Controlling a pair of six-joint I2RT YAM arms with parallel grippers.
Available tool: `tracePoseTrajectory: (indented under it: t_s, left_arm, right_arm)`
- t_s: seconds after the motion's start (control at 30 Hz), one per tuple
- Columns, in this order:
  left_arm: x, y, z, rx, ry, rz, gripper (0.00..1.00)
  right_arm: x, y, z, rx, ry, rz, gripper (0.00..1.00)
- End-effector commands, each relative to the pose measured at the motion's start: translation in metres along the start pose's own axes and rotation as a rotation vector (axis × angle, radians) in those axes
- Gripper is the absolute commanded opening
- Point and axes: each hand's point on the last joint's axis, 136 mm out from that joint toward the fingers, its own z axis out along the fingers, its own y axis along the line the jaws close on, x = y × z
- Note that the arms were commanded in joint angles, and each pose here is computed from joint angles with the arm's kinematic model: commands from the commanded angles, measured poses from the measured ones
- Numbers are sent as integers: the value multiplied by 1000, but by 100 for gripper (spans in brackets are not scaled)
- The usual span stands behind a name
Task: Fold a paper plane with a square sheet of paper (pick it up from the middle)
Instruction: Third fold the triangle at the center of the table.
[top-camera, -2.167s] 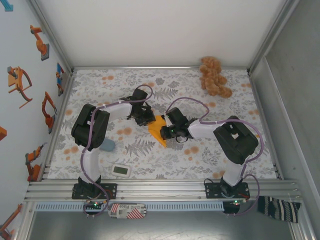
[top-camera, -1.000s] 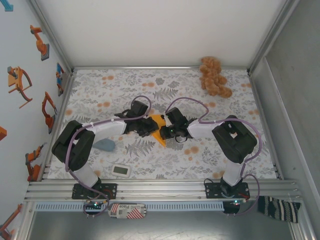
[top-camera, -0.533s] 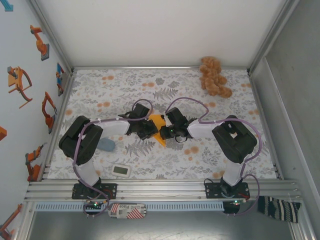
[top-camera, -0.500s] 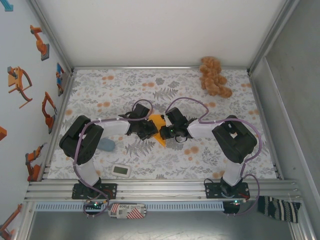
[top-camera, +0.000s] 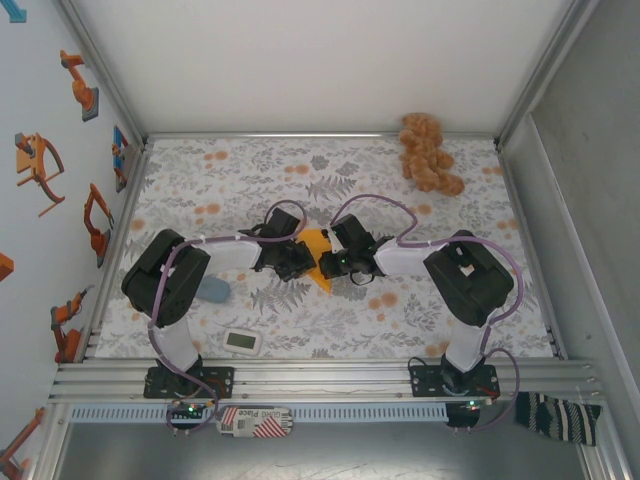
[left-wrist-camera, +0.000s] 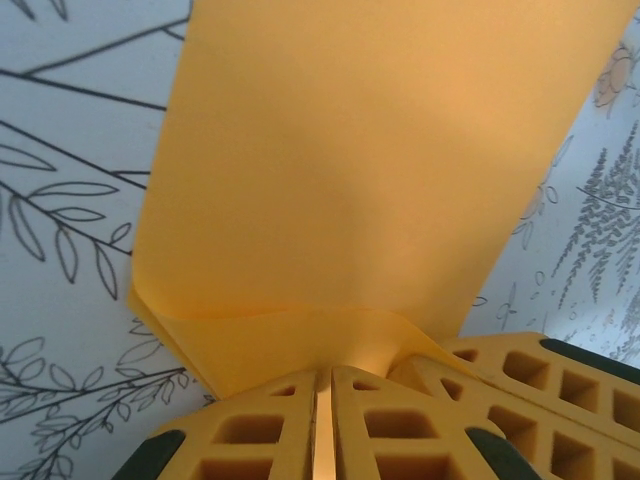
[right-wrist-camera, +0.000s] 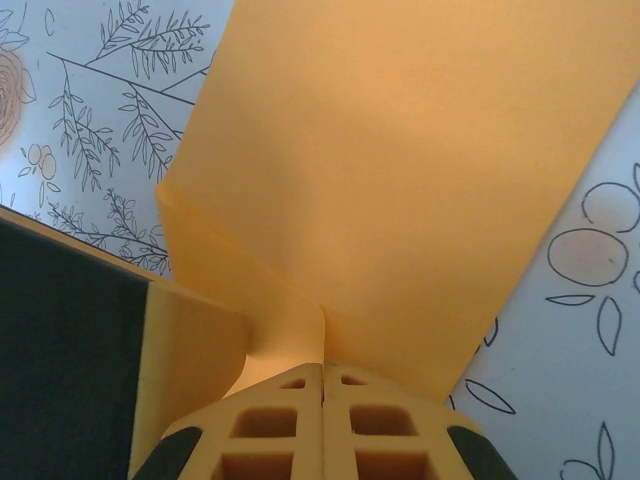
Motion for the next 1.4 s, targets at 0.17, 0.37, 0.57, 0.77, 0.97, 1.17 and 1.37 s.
tracePoseTrajectory:
  t_s: [0.17,0.37,0.57,0.77,0.97,1.17,1.37]
  left_arm:
    - [3,22,8,-93,8,-29,13]
    - [7,37,12,-136,17,-43,13]
    - [8,43,15,-149,20,-50,12]
    - [8,42,17,-145,23,-51,12]
    - [8,41,15,-142,18,-52,11]
    - [7,40,15,-139,15,-54,11]
    - [8,38,16,-124,24,-50,10]
  right_arm:
    - [10,-12,3,46,43,18,0]
    - [-11,-5,-18,75,-13,33,5]
    - [-22,-18,-46,189,-65,81,32]
    - [-17,-19,-62,201,-70,84,30]
    - [-6,33,-50,-122,11,64,1]
    - [2,44,-38,-210,59,76,0]
    - [11,40,-26,-201,121,79,0]
